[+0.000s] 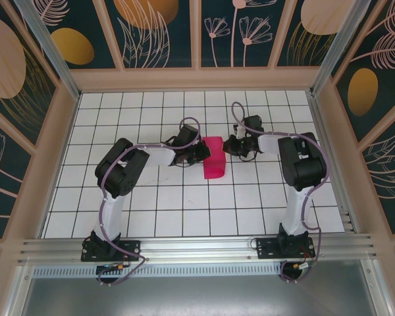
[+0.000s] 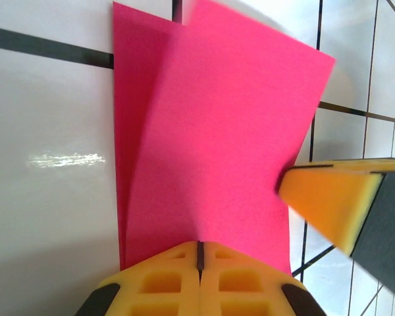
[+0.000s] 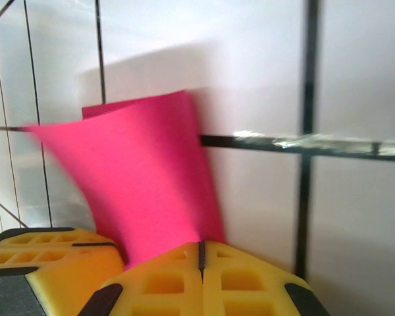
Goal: Fold a paper plane with a square sheet of paper (pick it up from the middle)
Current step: Fold the square sheet of paper in half at the center of the table.
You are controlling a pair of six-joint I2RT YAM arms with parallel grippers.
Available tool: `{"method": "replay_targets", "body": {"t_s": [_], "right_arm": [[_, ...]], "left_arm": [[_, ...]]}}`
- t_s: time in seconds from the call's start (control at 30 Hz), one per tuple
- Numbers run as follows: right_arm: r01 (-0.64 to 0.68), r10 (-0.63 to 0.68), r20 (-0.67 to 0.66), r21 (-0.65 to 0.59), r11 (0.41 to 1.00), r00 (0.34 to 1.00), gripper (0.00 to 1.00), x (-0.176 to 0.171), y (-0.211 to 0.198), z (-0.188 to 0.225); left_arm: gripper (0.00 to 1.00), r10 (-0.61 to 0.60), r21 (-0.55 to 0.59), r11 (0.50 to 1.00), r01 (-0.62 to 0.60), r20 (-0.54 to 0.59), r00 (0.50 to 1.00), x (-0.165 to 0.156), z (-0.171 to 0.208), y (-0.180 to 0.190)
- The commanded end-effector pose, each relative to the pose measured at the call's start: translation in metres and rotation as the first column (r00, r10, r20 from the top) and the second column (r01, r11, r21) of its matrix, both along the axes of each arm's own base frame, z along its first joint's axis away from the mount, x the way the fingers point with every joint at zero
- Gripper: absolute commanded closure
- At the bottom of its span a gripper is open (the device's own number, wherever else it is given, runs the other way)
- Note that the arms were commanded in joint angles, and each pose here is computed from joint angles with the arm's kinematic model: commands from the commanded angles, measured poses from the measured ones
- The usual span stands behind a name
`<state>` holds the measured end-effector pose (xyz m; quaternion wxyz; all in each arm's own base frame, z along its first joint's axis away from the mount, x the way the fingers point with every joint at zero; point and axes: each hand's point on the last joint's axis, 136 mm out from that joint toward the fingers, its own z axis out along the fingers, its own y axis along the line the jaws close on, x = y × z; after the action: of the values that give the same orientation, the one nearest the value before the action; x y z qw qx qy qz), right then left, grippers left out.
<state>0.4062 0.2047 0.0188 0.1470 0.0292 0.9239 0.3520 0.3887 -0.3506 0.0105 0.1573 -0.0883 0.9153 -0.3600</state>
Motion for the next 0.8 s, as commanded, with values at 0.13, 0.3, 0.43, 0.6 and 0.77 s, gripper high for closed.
{"method": "replay_targets", "body": {"t_s": [0.13,0.3,0.43,0.6,0.77], "right_arm": [[0.050,-0.043,0.217,-0.027,0.998,0.975,1.00,0.022,-0.005,0.056],[-0.005,-0.002,0.199,0.031,1.000,0.980,1.00,0.016,0.020,0.058],[-0.022,0.015,0.142,0.047,0.999,0.990,1.00,0.017,0.033,0.038],[-0.027,0.023,0.116,0.028,0.999,0.993,1.00,0.025,0.038,0.023],[0.032,-0.032,0.093,-0.007,0.999,0.995,1.00,0.038,0.019,0.005]], "left_arm": [[1.00,0.094,0.360,0.933,-0.005,-0.231,0.968,-0.055,-0.112,0.077],[1.00,0.094,0.358,0.934,-0.005,-0.230,0.969,-0.055,-0.112,0.077],[1.00,0.096,0.358,0.934,-0.007,-0.230,0.968,-0.054,-0.112,0.077],[1.00,0.090,0.362,0.932,0.000,-0.230,0.969,-0.055,-0.113,0.077],[1.00,0.090,0.367,0.930,0.002,-0.234,0.968,-0.057,-0.115,0.080]]}}
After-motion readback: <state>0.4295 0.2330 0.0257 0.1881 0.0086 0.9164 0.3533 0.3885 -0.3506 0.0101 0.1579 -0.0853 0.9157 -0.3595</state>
